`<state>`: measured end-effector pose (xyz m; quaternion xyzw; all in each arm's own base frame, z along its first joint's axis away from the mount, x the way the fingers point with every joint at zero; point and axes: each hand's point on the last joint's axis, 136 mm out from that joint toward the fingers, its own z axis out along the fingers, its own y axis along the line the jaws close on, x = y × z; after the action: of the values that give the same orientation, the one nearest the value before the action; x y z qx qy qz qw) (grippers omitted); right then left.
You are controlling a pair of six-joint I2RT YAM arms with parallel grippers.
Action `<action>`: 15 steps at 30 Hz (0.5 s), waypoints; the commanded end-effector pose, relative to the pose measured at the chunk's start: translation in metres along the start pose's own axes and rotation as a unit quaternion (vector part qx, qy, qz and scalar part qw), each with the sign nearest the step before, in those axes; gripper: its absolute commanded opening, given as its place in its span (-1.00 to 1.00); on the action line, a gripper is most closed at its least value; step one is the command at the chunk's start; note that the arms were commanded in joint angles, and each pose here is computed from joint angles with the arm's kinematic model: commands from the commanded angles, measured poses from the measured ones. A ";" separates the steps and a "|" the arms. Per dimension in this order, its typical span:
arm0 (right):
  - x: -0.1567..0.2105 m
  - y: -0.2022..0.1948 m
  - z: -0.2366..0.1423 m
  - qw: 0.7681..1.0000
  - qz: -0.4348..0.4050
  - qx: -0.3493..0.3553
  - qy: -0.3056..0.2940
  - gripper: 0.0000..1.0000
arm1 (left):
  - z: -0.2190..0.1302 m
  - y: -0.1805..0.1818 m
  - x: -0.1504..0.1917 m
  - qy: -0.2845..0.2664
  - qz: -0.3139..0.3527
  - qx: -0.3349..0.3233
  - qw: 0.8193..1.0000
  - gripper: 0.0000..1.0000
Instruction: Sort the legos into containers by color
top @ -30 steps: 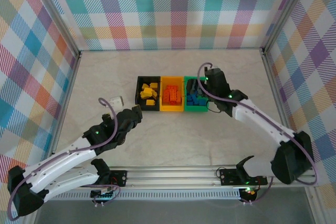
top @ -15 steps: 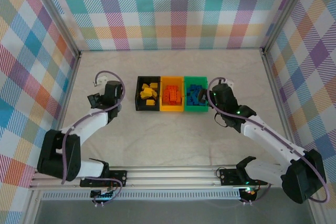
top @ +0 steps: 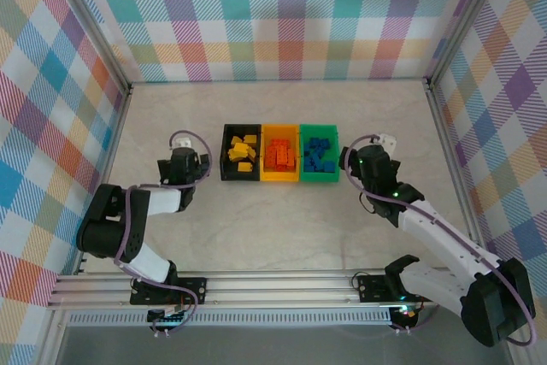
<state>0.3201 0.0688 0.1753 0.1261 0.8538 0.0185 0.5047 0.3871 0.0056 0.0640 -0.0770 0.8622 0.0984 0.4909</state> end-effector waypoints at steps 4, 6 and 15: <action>-0.042 -0.042 0.020 0.992 -0.065 0.062 -0.094 0.99 | -0.004 0.001 -0.020 -0.072 -0.045 0.044 0.995 0.99; -0.040 -0.058 0.030 0.990 -0.073 0.077 -0.092 0.99 | -0.003 0.004 -0.019 -0.071 -0.047 0.035 0.996 1.00; -0.010 -0.082 0.078 0.994 -0.045 0.017 -0.094 1.00 | -0.004 0.004 -0.019 -0.069 -0.047 0.036 0.996 1.00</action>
<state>0.3555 -0.0316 0.1116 0.1203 0.8409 -0.0847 0.5208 0.3843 0.0086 0.0679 -0.0862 0.8398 0.0582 0.5328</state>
